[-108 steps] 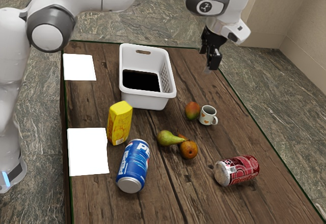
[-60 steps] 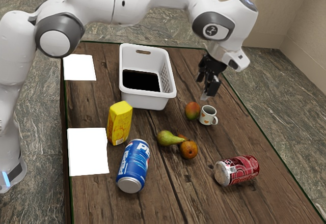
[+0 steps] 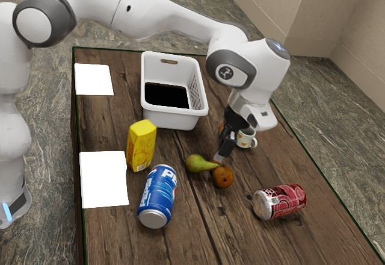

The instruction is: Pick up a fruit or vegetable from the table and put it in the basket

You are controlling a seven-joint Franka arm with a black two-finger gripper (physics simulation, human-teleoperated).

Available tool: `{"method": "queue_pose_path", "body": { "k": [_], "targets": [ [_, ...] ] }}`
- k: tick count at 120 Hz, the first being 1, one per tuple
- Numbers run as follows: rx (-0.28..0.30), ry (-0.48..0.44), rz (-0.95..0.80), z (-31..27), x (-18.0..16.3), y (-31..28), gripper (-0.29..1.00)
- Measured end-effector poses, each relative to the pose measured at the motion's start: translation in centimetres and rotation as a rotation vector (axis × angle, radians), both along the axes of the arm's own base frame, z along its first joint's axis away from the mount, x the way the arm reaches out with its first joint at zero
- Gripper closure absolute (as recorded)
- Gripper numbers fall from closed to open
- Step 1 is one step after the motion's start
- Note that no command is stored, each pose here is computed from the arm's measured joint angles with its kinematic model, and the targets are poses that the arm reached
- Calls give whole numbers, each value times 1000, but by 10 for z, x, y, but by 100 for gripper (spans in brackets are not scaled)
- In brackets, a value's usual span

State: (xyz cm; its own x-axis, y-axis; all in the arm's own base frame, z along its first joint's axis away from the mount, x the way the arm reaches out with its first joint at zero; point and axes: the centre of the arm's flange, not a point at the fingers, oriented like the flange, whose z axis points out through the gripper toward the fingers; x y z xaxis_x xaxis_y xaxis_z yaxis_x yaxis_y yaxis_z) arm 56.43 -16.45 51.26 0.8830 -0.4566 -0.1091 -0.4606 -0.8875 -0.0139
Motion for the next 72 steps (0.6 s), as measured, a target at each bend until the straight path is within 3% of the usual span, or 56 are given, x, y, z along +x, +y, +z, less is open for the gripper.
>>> {"method": "queue_pose_path", "body": {
  "k": [20, 72],
  "targets": [
    [64, 35, -2, -25, -29, 5, 0],
    [25, 109, -38, -60, -33, 7, 0]
  ]
}}
